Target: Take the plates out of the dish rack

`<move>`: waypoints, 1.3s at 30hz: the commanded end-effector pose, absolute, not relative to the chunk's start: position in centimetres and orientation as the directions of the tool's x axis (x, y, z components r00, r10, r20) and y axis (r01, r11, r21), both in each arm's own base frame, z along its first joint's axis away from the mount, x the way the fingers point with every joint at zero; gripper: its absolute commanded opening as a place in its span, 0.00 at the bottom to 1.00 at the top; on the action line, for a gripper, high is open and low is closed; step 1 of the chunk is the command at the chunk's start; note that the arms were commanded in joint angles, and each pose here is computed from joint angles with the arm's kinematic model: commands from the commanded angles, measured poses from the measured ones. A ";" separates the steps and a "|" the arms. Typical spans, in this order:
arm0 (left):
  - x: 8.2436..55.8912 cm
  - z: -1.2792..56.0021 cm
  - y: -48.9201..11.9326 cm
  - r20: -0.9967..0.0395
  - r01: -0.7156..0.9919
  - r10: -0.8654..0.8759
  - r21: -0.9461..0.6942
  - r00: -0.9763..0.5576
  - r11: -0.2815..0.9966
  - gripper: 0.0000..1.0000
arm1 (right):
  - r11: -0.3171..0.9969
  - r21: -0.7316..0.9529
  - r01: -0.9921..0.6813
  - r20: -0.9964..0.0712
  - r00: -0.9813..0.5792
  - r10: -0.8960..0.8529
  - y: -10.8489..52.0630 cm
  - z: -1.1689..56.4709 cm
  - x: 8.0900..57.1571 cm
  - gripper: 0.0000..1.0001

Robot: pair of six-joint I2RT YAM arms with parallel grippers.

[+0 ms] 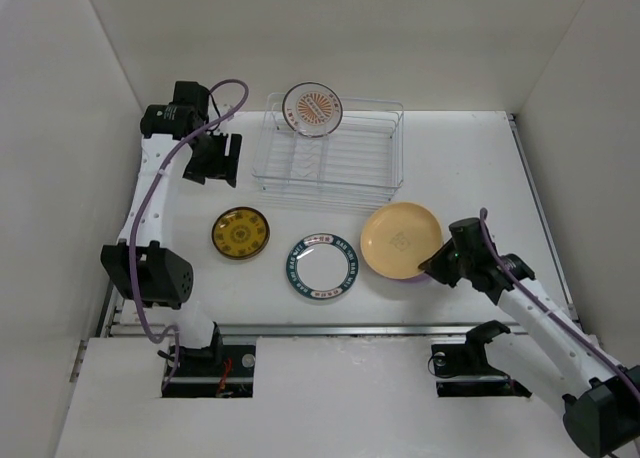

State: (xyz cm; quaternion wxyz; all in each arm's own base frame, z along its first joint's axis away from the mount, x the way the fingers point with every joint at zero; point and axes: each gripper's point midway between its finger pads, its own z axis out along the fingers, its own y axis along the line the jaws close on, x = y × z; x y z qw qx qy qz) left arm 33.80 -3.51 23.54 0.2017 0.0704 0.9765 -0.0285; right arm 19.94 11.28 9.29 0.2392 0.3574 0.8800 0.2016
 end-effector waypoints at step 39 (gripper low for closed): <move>30.8 26.9 -3.3 -0.416 0.193 0.166 -0.024 -0.894 0.981 0.68 | 0.699 0.427 0.574 -0.460 -0.527 0.714 7.6 11.9 22.1 0.86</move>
